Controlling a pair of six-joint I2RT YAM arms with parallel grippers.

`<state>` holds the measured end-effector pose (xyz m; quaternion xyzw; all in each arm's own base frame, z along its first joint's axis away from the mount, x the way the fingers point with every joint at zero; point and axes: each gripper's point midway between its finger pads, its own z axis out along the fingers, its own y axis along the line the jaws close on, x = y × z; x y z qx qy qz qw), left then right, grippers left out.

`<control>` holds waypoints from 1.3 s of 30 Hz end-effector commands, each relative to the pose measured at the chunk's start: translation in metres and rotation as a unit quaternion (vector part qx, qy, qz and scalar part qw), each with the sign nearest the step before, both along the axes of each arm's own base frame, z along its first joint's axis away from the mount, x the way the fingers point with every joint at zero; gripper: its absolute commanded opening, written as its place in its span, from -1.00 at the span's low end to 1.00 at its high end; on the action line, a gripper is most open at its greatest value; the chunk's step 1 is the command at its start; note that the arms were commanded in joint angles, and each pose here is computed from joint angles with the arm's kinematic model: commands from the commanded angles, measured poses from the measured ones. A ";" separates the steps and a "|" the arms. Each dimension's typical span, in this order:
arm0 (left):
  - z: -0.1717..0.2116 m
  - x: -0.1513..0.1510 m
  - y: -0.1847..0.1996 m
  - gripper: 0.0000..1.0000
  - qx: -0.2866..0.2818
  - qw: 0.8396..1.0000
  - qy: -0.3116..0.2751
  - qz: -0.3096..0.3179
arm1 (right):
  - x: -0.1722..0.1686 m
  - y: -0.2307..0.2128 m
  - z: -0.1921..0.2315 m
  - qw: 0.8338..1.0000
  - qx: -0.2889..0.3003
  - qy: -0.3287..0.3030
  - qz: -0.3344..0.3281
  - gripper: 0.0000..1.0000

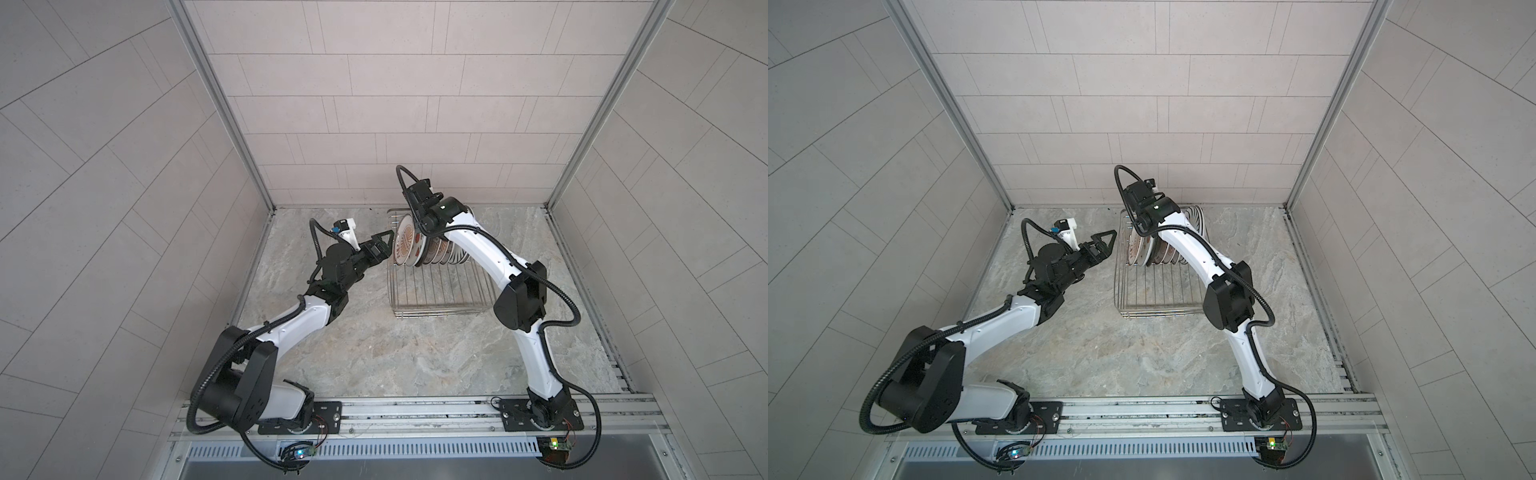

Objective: Unload the plates from the dish rack
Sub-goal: 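Move both grippers toward the dark-rimmed plate at the front of the rack, then grasp the dark-rimmed plate with the right gripper and lift it out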

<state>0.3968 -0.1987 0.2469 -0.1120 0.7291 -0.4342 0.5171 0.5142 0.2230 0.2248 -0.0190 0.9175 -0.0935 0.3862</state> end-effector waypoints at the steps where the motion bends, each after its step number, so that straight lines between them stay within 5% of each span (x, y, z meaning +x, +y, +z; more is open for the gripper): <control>1: 0.016 0.002 0.001 1.00 -0.017 1.000 -0.023 0.010 | 0.002 -0.003 -0.006 1.000 0.001 0.010 -0.006 -0.58; 7: 0.018 0.002 0.004 1.00 -0.017 0.999 -0.026 0.019 | 0.003 0.001 -0.002 1.000 0.011 0.005 0.002 -0.83; 39: 0.019 0.005 0.002 1.00 -0.018 0.999 -0.044 0.017 | -0.019 -0.017 0.132 0.989 -0.043 -0.139 -0.009 -1.00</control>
